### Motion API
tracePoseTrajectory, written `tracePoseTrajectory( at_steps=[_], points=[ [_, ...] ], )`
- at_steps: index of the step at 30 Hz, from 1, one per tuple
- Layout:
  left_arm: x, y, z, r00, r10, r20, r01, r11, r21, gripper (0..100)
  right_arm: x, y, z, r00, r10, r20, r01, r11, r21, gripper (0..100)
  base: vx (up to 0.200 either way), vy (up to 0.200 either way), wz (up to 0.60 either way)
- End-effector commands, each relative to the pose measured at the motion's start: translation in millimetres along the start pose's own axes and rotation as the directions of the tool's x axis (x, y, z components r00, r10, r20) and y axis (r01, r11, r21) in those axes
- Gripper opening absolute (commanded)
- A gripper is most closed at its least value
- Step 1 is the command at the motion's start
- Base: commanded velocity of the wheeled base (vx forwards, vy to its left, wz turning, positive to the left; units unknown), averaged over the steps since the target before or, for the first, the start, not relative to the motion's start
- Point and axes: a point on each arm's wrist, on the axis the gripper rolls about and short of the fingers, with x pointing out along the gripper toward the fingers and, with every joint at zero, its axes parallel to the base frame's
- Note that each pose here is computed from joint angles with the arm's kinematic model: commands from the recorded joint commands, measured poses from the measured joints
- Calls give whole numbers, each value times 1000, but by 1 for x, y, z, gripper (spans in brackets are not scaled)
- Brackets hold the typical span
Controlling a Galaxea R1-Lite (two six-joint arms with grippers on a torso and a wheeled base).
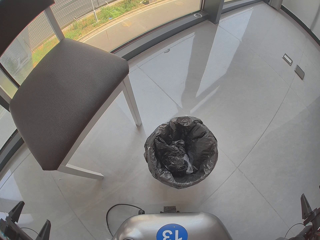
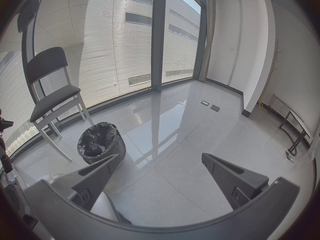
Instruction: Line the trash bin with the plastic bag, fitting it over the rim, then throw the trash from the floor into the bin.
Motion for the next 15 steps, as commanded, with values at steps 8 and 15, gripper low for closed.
tracePoseTrajectory(
  at_steps=[8,15],
  points=[
    [2,3,-3,989,125,81,-126,992,3,100,1,1,-1,999,50,4,-50,999,14,100,0,0,0],
    [2,3,-3,989,127,80,-126,992,-17,100,2,3,-4,990,138,-9,-138,990,12,100,0,0,0]
  ],
)
